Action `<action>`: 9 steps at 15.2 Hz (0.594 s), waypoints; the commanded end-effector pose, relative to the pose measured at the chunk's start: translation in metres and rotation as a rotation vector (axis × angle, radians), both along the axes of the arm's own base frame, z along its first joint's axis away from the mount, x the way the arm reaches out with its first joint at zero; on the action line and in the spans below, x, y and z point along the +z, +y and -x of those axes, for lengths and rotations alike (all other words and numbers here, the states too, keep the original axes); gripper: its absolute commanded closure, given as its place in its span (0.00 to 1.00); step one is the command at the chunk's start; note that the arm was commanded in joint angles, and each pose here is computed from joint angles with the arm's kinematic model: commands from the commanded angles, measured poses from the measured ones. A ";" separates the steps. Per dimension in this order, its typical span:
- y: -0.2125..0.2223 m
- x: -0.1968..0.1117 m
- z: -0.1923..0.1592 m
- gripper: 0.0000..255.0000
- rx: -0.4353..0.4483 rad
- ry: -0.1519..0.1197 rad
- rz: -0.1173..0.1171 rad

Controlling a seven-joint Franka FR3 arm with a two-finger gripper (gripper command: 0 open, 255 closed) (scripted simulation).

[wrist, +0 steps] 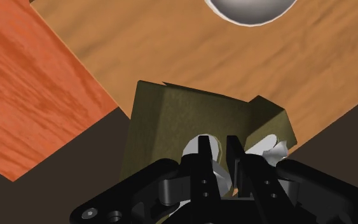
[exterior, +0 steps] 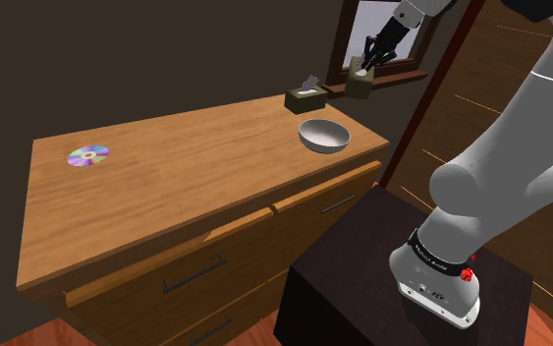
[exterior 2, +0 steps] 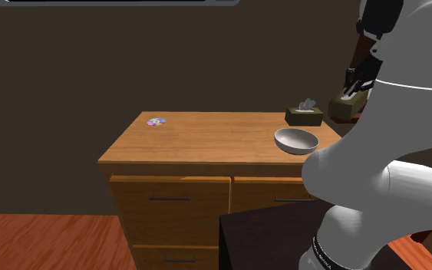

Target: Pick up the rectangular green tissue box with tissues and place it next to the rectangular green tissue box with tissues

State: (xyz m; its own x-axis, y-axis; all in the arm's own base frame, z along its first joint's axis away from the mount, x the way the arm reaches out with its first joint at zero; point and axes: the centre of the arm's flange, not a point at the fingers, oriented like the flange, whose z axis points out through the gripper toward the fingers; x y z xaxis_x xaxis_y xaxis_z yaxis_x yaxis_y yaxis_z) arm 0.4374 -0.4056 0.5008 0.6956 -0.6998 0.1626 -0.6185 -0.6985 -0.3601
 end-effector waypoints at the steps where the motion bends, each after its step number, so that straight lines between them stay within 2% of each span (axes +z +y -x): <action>1: -0.001 -0.010 0.000 1.00 0.000 0.000 0.001; 9: -0.001 -0.053 0.000 1.00 0.000 0.000 0.001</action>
State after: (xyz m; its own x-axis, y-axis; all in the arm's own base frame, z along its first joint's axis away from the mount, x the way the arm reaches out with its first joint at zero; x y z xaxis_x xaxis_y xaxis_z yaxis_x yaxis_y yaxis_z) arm 0.4367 -0.4063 0.4537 0.6955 -0.6999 0.1627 -0.6186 -0.6984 -0.3600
